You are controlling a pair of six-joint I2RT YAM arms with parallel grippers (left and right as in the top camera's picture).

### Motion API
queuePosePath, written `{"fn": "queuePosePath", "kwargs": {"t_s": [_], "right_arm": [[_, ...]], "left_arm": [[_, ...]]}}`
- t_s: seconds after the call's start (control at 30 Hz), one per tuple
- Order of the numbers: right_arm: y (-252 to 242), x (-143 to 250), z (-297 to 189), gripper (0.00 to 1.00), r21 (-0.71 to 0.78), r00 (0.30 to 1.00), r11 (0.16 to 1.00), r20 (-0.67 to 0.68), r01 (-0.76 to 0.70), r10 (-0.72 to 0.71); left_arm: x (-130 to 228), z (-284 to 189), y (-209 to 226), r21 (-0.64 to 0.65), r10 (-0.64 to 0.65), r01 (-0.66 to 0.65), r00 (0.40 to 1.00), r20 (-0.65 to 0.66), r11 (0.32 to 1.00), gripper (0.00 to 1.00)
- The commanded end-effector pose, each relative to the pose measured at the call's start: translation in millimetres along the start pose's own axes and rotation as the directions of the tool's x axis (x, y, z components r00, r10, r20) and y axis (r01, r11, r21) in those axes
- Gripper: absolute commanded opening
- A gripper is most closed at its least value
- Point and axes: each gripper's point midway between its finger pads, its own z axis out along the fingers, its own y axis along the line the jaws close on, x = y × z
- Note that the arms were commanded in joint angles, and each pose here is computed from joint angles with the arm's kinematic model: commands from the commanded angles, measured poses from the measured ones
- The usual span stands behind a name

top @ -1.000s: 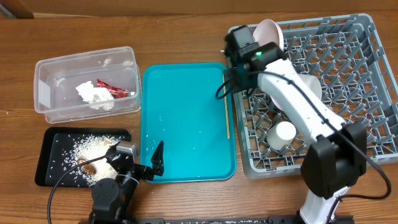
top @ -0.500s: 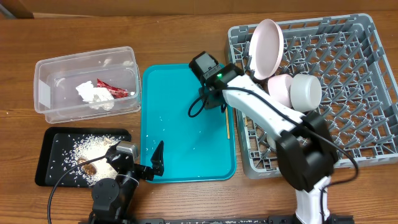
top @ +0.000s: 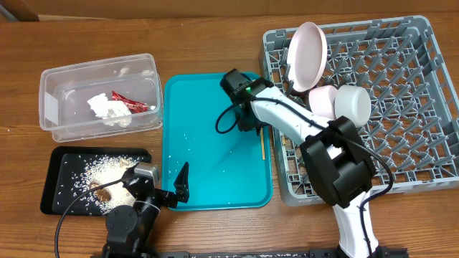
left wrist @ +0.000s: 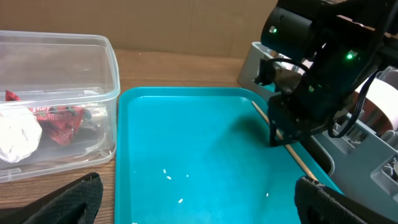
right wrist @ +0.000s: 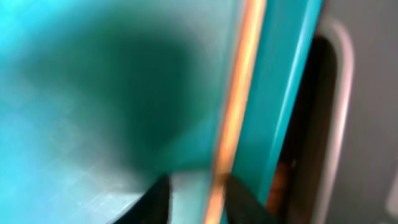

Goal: Sort waste into correct bins and load items into the dishwasher
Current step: 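Grasp the second wooden chopstick on the teal tray with the right gripper, then lift the second chopstick and place it in the dish rack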

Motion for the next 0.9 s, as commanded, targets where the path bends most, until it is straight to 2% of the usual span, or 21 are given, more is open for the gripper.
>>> {"fn": "queuePosePath", "kwargs": {"t_s": [0.0, 0.07, 0.1, 0.13, 0.27, 0.43, 0.63, 0.73, 0.87], "right_arm": [[16.9, 21.6, 23.3, 0.21, -0.108, 0.992, 0.994, -0.124, -0.007, -0.006], [29.3, 23.0, 16.5, 0.16, -0.189, 0.989, 0.981, -0.131, 0.035, -0.061], [31.4, 19.0, 6.9, 0.06, -0.209, 0.990, 0.977, -0.121, 0.043, -0.069], [31.5, 14.9, 0.9, 0.04, -0.213, 0.992, 0.976, -0.107, 0.046, -0.070], [31.0, -4.8, -28.1, 0.04, -0.230, 0.998, 0.972, -0.028, 0.046, -0.054], [26.6, -37.0, -106.3, 0.04, -0.287, 0.989, 0.955, 0.146, 0.072, -0.031], [-8.3, -64.8, -203.6, 0.04, -0.292, 0.912, 0.942, 0.409, 0.168, -0.036], [-32.6, -70.8, -210.0, 0.04, -0.231, 0.889, 0.951, 0.449, 0.207, -0.085], [-58.7, -68.1, -175.7, 0.04, -0.206, 0.923, 0.965, 0.378, 0.159, -0.072]], "left_arm": [[-0.9, -0.2, 0.6, -0.001, 0.016, -0.016, 1.000, 0.010, 1.000, 1.00], [-0.9, -0.2, 0.5, -0.001, 0.016, -0.016, 1.000, 0.009, 1.000, 1.00], [-0.9, -0.2, 0.5, -0.001, 0.016, -0.016, 1.000, 0.009, 1.000, 1.00], [-0.9, -0.2, 0.5, -0.001, 0.016, -0.016, 1.000, 0.009, 1.000, 1.00], [-0.9, -0.2, 0.5, -0.001, 0.016, -0.016, 1.000, 0.009, 1.000, 1.00], [-0.9, -0.2, 0.5, -0.001, 0.016, -0.016, 1.000, 0.009, 1.000, 1.00], [-0.9, -0.2, 0.5, -0.001, 0.016, -0.016, 1.000, 0.009, 1.000, 1.00], [-0.9, -0.2, 0.5, -0.001, 0.016, -0.016, 1.000, 0.009, 1.000, 1.00], [-0.9, -0.2, 0.5, -0.001, 0.016, -0.016, 1.000, 0.009, 1.000, 1.00]]}}
